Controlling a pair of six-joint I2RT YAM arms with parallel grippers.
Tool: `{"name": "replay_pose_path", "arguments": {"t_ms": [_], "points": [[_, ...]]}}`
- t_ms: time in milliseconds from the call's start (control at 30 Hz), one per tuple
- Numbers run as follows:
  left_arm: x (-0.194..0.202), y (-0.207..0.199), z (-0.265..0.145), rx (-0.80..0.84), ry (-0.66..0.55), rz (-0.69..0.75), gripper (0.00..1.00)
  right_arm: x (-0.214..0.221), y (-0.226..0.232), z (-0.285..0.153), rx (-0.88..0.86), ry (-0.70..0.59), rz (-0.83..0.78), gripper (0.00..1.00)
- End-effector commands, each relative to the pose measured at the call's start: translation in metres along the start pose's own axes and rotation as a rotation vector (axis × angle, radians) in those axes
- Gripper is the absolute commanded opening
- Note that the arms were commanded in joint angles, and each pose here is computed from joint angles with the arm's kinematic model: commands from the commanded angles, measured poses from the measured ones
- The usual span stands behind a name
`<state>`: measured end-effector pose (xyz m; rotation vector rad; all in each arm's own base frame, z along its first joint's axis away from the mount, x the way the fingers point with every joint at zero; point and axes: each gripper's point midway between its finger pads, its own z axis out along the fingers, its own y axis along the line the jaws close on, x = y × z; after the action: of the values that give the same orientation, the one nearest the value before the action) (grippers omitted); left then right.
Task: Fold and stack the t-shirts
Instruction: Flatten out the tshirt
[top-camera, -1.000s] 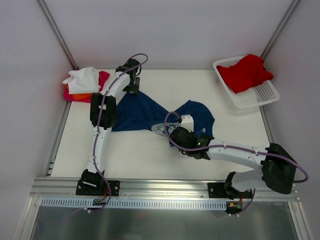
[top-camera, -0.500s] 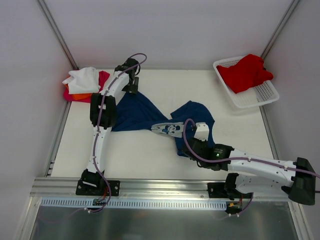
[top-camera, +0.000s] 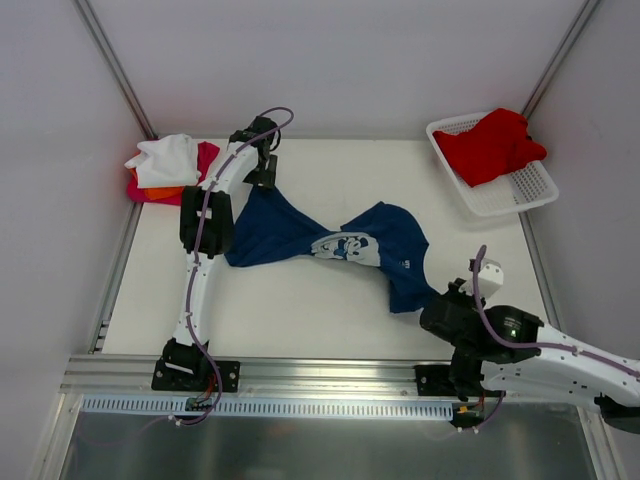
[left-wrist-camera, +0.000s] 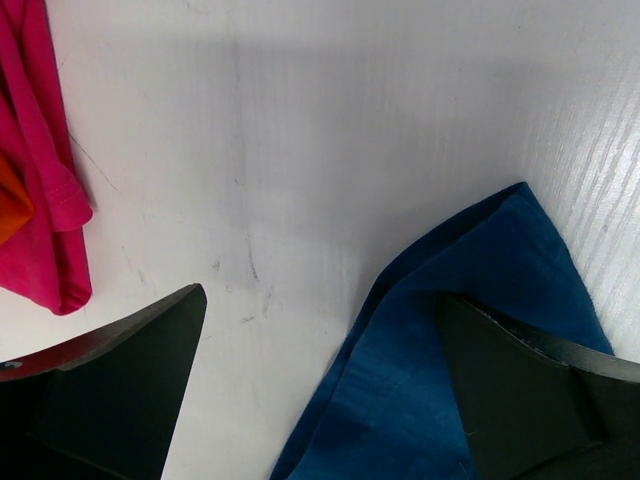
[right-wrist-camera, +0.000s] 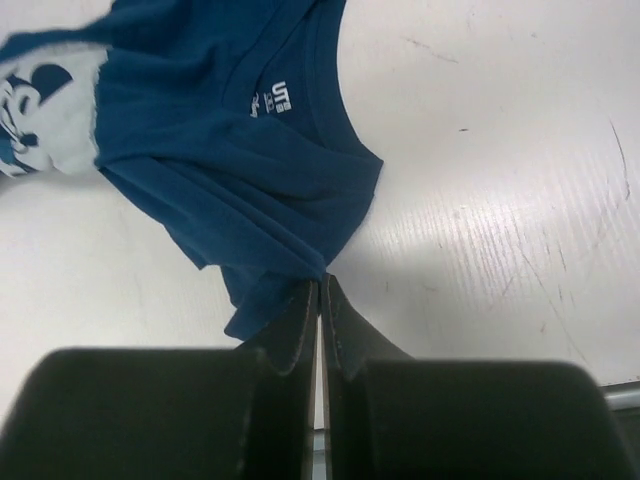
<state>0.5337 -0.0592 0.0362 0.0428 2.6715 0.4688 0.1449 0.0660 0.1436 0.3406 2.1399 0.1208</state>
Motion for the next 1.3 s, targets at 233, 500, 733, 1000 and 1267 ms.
{"name": "replay_pose_path", "arguments": {"t_ms": [233,500,733,1000,1267], "points": [[0.038,0.010,0.029,-0.042,0.138,0.054,0.99,-0.030,-0.065,-0.011,0.091,-0.121,0.060,0.00],[0.037,0.009,0.028,-0.041,0.137,0.050,0.99,-0.030,-0.047,-0.012,0.130,-0.096,-0.048,0.40],[0.038,0.009,0.027,-0.035,0.138,0.049,0.99,-0.057,-0.003,-0.013,0.080,-0.169,-0.119,0.47],[0.041,0.008,0.027,-0.028,0.146,0.048,0.99,-0.064,0.057,0.018,0.096,-0.113,-0.259,0.51],[0.042,0.006,0.025,-0.019,0.149,0.045,0.99,-0.040,0.081,0.088,0.061,0.101,-0.281,0.50]]}}
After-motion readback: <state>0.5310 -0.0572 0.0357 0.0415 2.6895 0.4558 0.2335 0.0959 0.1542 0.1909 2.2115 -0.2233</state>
